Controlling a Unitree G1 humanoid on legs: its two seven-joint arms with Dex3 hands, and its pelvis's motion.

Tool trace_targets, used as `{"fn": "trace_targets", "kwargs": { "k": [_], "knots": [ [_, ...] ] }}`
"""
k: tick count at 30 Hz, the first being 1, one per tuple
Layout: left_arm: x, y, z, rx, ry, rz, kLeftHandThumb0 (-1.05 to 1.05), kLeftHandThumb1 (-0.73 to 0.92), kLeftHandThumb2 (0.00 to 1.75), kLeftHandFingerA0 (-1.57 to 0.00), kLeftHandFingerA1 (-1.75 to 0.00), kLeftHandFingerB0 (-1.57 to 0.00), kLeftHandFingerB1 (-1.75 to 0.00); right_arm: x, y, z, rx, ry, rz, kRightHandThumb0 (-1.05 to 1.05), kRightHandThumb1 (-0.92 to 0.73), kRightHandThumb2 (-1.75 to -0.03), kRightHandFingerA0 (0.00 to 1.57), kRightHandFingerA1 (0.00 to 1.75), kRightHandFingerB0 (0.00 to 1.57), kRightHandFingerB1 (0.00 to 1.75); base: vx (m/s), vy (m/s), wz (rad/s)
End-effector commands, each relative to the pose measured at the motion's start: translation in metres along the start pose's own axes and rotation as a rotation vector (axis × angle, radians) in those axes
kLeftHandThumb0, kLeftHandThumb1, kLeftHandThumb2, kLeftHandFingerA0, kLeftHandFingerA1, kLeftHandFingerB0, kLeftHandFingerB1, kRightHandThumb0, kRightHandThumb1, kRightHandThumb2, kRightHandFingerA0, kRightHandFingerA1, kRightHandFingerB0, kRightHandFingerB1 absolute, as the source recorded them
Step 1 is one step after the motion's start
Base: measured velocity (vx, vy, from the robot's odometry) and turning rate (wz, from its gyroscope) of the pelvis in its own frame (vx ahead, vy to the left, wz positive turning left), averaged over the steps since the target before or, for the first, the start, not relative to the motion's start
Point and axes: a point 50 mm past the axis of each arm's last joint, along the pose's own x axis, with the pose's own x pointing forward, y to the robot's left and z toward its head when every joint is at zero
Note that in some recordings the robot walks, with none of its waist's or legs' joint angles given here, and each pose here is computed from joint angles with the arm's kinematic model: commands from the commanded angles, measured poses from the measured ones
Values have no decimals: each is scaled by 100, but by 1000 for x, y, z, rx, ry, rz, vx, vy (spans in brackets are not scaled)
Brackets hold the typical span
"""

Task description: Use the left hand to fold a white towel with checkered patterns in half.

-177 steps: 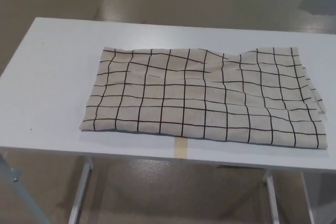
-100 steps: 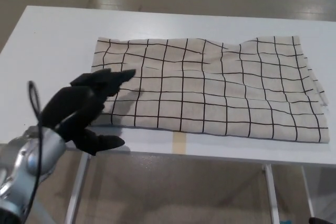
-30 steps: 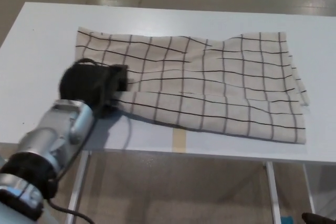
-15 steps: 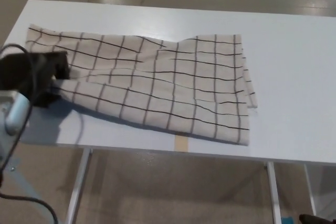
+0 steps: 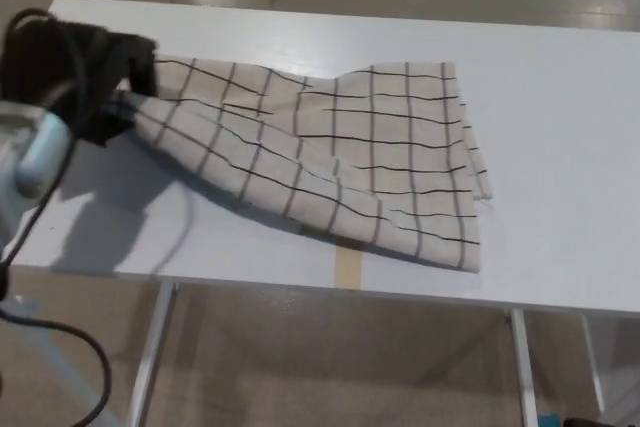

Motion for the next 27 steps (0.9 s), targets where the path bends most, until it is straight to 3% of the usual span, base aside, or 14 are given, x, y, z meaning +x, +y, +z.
{"fn": "trace_targets", "kwargs": {
  "k": [1,6,15,16,20,21,27],
  "knots": [
    [19,15,33,111,-180,70,-39,48,82,-114,-143,-94,-133,0,-2,0,-14,9,-9,-44,-57,-57,69,59,75,55,0,0,0],
    [40,36,85,265,-436,89,-39,46,82,-119,-145,-98,-134,4,-2,4,3,-11,-2,-44,-57,-57,70,60,77,55,0,0,0],
    [47,47,135,406,-683,91,-42,41,76,-122,-148,-99,-128,9,-1,8,-18,-16,-7,-46,-56,-57,71,62,77,54,0,0,0],
    [48,48,141,424,-715,94,-33,54,57,-90,-175,-78,-162,9,-1,8,-20,-18,-7,-46,-56,-57,71,62,77,54,0,0,0],
    [48,49,147,441,-745,98,-33,54,57,-90,-175,-78,-162,10,-1,9,-20,-19,-6,-46,-56,-57,71,62,77,54,0,0,0],
    [49,52,157,446,-788,75,-25,59,56,-89,-175,-66,-175,10,0,9,-16,-22,-9,-47,-56,-57,75,69,78,55,0,0,0],
    [50,55,163,452,-815,65,-26,60,56,-89,-175,-66,-175,11,0,10,-7,-30,-14,-47,-56,-57,76,69,79,55,0,0,0]
  ]
}}
